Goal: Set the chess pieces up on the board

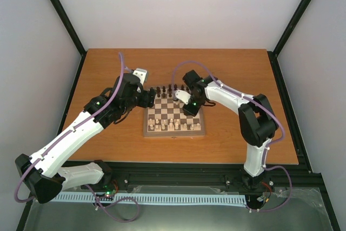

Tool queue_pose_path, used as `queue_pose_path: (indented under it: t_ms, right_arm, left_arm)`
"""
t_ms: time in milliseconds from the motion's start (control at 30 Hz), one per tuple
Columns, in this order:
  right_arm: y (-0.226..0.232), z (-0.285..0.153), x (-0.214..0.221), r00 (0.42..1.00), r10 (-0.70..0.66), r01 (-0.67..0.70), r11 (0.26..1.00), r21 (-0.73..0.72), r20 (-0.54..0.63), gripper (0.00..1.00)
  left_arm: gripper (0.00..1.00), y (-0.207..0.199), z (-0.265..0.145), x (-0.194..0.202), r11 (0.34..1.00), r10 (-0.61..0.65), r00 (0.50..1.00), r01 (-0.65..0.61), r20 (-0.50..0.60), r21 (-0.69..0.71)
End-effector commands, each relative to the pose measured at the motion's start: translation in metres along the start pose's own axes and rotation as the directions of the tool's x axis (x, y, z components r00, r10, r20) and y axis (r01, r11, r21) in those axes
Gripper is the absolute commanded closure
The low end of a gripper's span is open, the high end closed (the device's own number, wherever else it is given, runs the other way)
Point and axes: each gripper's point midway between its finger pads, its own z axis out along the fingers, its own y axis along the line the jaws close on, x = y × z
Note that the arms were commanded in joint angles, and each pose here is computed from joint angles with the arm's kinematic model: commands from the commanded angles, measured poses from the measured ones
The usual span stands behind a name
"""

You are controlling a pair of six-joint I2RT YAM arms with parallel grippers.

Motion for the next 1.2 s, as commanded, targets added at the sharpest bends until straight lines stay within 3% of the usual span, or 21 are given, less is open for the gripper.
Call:
queue_pose_path:
  t_ms: [0, 833, 1167]
  right_arm:
    - [0.026, 0.000, 0.003, 0.998, -0.062, 0.063, 0.997, -0.045, 0.015, 0.85]
    - [0.033, 0.024, 0.008, 0.993, -0.103, 0.101, 0.994, -0.040, -0.052, 0.84]
    - [0.037, 0.008, -0.003, 0.994, -0.108, 0.107, 0.993, -0.045, -0.013, 0.68]
  left_arm:
    - [0.16, 0.001, -0.001, -0.005, 1.000, 0.007, 1.000, -0.007, 0.013, 0.005]
    - [0.16, 0.000, -0.001, -0.004, 1.000, 0.008, 1.000, -0.008, 0.008, 0.011]
    - [0.16, 0.000, -0.002, -0.004, 1.000, 0.008, 1.000, -0.008, 0.009, 0.015]
